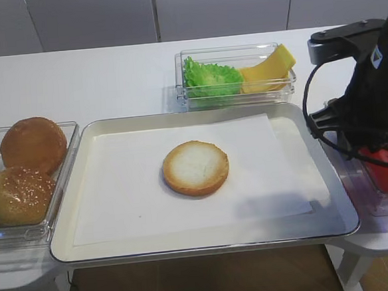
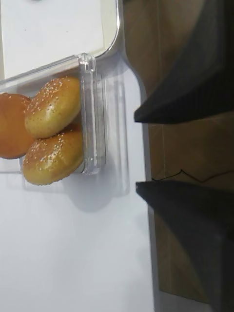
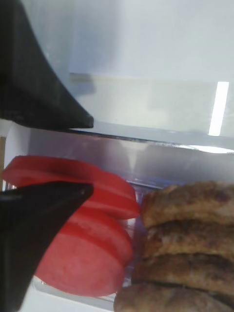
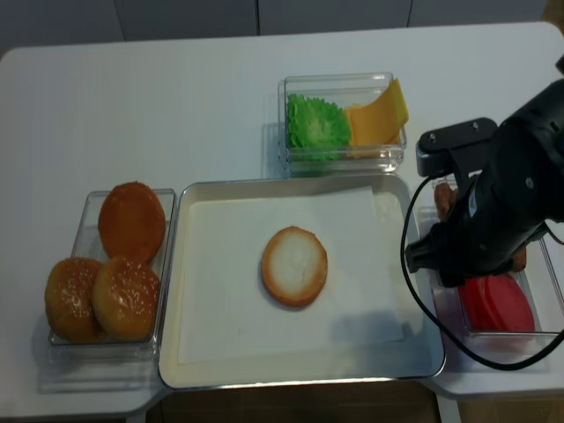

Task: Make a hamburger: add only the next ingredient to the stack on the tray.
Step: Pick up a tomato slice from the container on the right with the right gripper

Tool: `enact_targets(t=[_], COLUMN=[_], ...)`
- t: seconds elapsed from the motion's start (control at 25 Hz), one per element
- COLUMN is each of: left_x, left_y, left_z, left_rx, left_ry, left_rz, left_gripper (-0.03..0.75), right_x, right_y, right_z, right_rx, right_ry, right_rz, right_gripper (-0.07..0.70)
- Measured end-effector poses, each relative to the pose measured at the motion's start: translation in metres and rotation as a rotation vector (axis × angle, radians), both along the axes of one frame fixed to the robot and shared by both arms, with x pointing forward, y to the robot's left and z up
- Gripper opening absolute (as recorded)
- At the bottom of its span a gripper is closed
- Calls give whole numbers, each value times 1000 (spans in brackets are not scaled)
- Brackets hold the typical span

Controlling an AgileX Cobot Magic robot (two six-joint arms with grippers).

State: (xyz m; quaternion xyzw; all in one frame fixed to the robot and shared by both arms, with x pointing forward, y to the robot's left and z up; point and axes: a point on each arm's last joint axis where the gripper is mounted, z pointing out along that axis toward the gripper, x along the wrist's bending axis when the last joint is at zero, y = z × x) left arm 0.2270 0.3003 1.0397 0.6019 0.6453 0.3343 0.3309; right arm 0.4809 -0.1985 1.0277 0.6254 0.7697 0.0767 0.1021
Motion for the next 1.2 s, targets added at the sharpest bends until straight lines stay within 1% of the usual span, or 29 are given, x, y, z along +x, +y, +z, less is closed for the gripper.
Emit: enact_targets(t=[0.28, 0.36, 0.56, 0.68, 0.76, 1.04, 1.2], left_x=[0, 0, 0, 0, 0, 0, 0], left_y=[0, 0, 0, 0, 0, 0, 0], left_z=[0, 0, 0, 0, 0, 0, 0], left_rx=[0, 0, 0, 0, 0, 0, 0], left_ry=[0, 0, 0, 0, 0, 0, 0], left_rz=[0, 0, 0, 0, 0, 0, 0], left_gripper=[293, 293, 293, 293, 293, 293, 293], right_x=[3, 4, 4, 5, 4, 4, 0], right_y=[2, 2, 1, 1, 0, 0, -2], right_z=[-4, -4, -4, -4, -4, -4, 3], right_rx=[-18, -23, -36, -37, -38, -36, -28], right_ry=[9, 6, 4, 4, 5, 6, -11], right_rz=[10, 12, 13, 10, 4, -8, -15], right_gripper=[279, 249, 133, 96, 83, 82, 78])
